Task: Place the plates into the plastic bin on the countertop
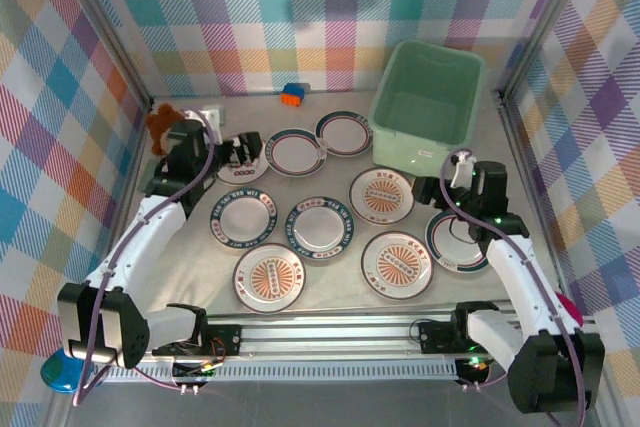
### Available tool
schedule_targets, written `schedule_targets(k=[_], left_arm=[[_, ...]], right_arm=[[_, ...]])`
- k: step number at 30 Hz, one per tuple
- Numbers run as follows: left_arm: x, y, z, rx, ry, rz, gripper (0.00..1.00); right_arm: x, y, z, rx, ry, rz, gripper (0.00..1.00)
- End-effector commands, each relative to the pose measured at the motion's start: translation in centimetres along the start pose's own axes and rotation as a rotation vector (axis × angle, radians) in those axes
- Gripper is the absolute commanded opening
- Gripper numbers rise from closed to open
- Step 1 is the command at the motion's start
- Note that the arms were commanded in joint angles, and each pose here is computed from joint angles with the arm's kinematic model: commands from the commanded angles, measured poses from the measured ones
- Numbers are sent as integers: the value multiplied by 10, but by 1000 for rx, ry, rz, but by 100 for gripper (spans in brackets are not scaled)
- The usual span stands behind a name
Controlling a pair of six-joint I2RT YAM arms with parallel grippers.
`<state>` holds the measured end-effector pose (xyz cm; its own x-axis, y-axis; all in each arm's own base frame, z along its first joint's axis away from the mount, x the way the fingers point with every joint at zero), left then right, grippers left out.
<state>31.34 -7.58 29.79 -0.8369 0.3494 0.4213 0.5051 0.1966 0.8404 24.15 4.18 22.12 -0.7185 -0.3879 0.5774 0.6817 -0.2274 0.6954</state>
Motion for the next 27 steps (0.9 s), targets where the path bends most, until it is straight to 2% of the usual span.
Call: schedule_targets(k=[1, 3, 7, 11, 16, 21, 27], left_arm=[[0, -26, -14, 79, -58, 170, 93], [-3, -29, -26, 67, -85, 185, 93], [-8, -38, -47, 5, -133, 220, 94], [-19, -43, -59, -22, -161, 255, 94], [-29, -44, -66, -36, -167, 275, 94], [-32, -45, -70, -43, -173, 276, 94], [-31, -48, -69, -53, -159, 283, 93]], right_arm=[[-14, -27, -8, -143, -79, 244, 74], [-21, -31, -11, -179, -89, 265, 71], [-30, -39, -20, -223, -134, 257, 69], [-40, -44, -24, -222, -175, 299, 66], [-52, -43, -27, -230, -180, 296, 64], [-63, -38, -28, -223, -217, 279, 56], [-78, -37, -27, -231, -223, 279, 54]])
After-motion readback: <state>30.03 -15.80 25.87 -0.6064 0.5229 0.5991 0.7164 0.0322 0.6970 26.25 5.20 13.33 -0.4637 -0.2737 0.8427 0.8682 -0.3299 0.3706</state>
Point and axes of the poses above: each hand's point on the last joint's axis, 136 mm out from that joint toward the fingers, its own x axis back along the fingers, its own z axis along the line the jaws close on, y = z × x, the point moved 9 cm from there along x, back along the fingers
